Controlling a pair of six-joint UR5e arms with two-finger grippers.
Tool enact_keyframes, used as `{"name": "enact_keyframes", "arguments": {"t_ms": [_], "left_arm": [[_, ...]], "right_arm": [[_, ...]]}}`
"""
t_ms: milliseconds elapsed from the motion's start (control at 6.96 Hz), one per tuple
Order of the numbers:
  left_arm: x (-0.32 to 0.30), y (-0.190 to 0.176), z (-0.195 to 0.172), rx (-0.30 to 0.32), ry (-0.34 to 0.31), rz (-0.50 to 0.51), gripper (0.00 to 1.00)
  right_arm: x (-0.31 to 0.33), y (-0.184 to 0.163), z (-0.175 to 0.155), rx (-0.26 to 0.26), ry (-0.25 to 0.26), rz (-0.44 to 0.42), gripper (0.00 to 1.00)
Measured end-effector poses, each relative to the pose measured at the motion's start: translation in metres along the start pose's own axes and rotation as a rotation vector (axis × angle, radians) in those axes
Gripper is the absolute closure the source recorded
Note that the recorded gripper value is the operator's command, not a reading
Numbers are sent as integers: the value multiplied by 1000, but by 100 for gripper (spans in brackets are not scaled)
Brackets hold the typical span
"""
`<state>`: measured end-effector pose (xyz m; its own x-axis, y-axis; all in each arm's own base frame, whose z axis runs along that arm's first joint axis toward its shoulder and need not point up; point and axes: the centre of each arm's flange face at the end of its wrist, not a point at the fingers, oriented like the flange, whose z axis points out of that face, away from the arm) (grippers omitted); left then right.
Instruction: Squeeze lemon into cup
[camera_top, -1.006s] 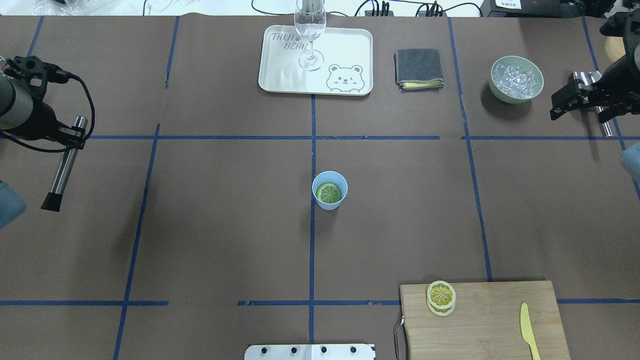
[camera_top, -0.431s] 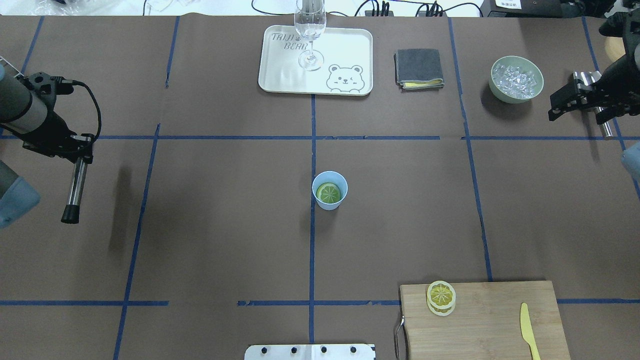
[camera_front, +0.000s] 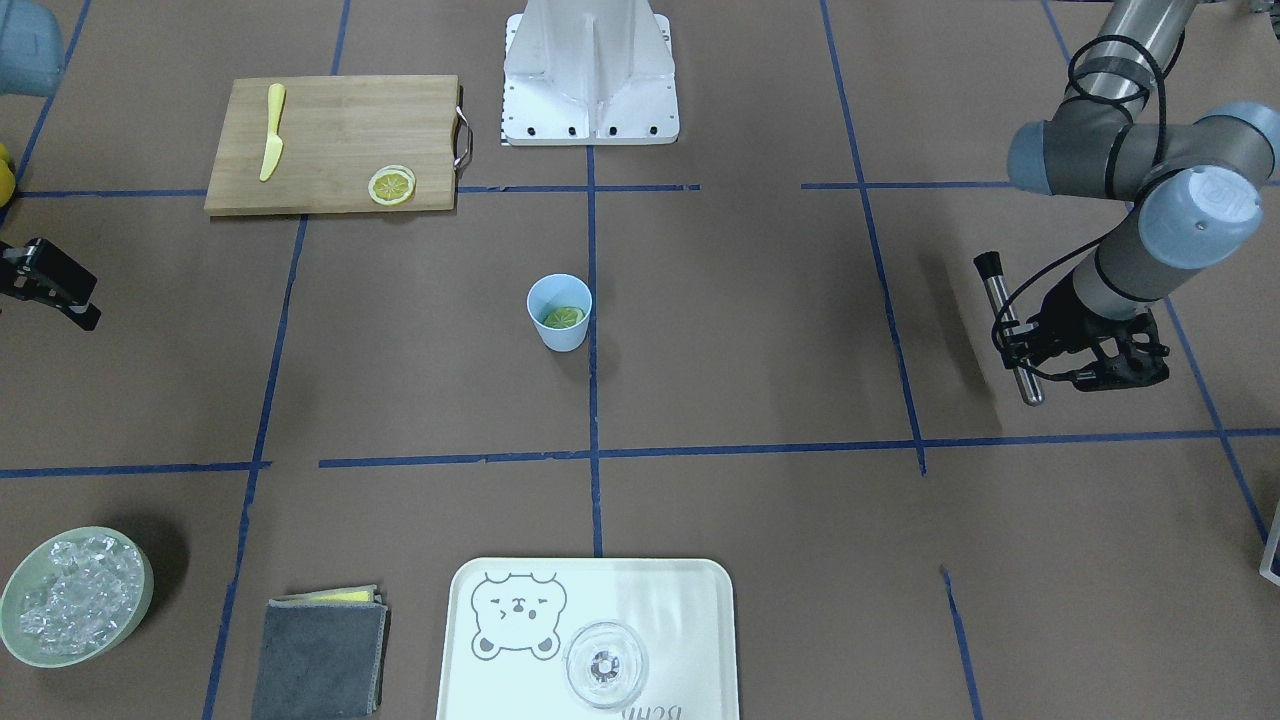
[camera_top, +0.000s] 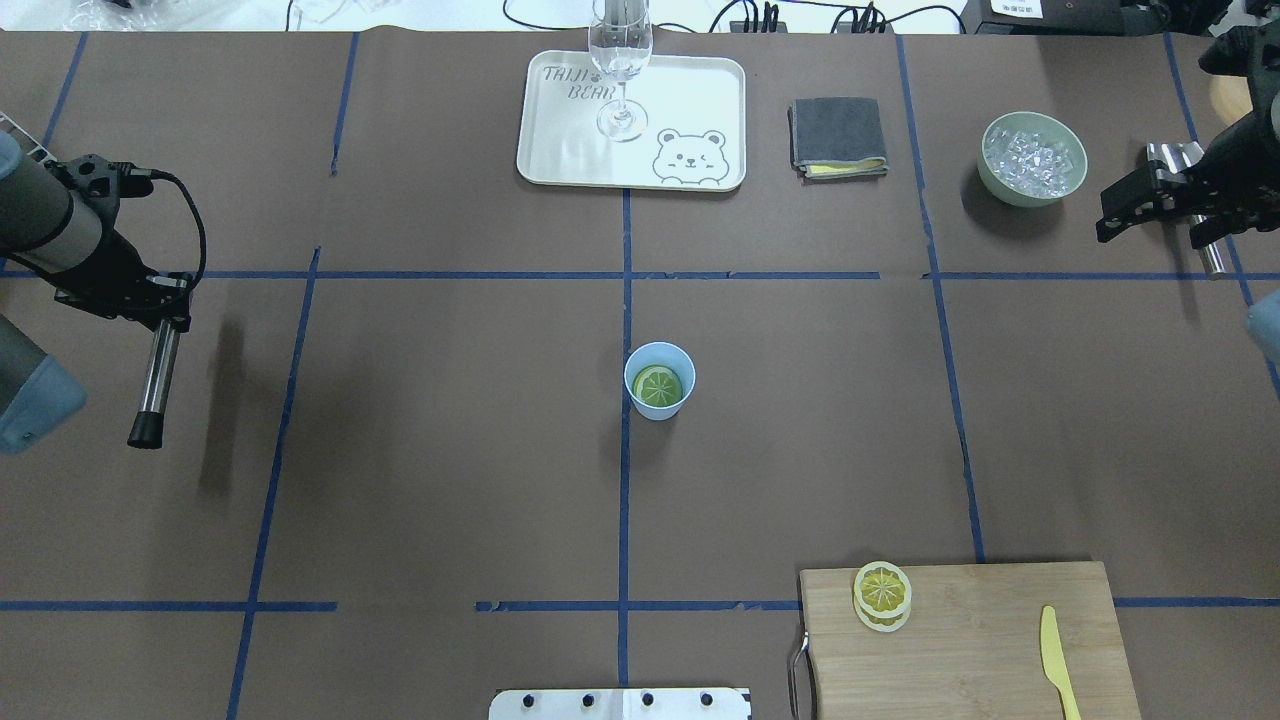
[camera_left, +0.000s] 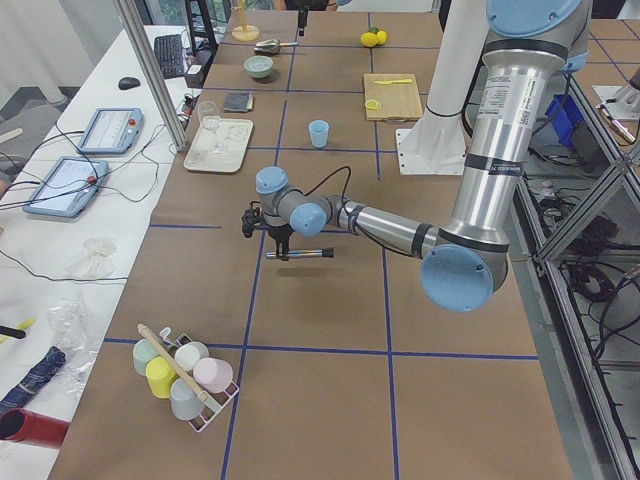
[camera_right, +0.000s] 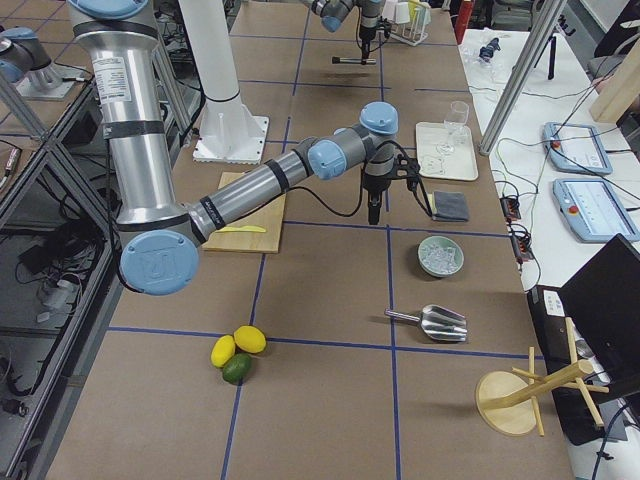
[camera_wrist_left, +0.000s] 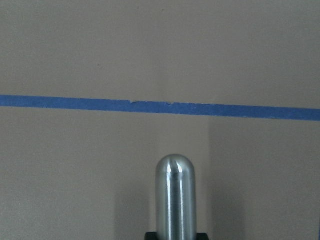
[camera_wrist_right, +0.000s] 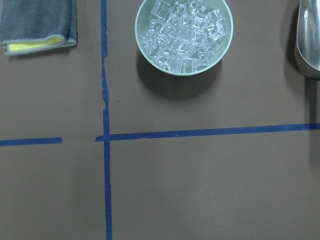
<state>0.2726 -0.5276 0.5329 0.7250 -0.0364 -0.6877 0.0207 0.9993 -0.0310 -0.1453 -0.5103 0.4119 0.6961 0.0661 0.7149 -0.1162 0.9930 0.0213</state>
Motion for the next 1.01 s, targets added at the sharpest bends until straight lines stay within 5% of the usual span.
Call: {"name": "enact_keyframes", "arguments": {"t_ms": [431, 575, 719, 862, 1006], "left_arm": [[-3, -1, 11, 12, 19, 18, 88], [0, 2, 15, 6, 20, 26, 74], [5, 5, 19, -1, 20, 33, 58], [10, 9, 24, -7, 18, 42, 19], [13, 12, 27, -12, 16, 53, 0]], "right_arm": [[11, 8, 9, -24, -31, 1, 0], [12, 9, 10, -25, -35, 0, 0], [13, 9, 10, -24, -36, -2, 0], [13, 9, 10, -24, -36, -2, 0], [13, 9, 10, -24, -37, -2, 0]]}}
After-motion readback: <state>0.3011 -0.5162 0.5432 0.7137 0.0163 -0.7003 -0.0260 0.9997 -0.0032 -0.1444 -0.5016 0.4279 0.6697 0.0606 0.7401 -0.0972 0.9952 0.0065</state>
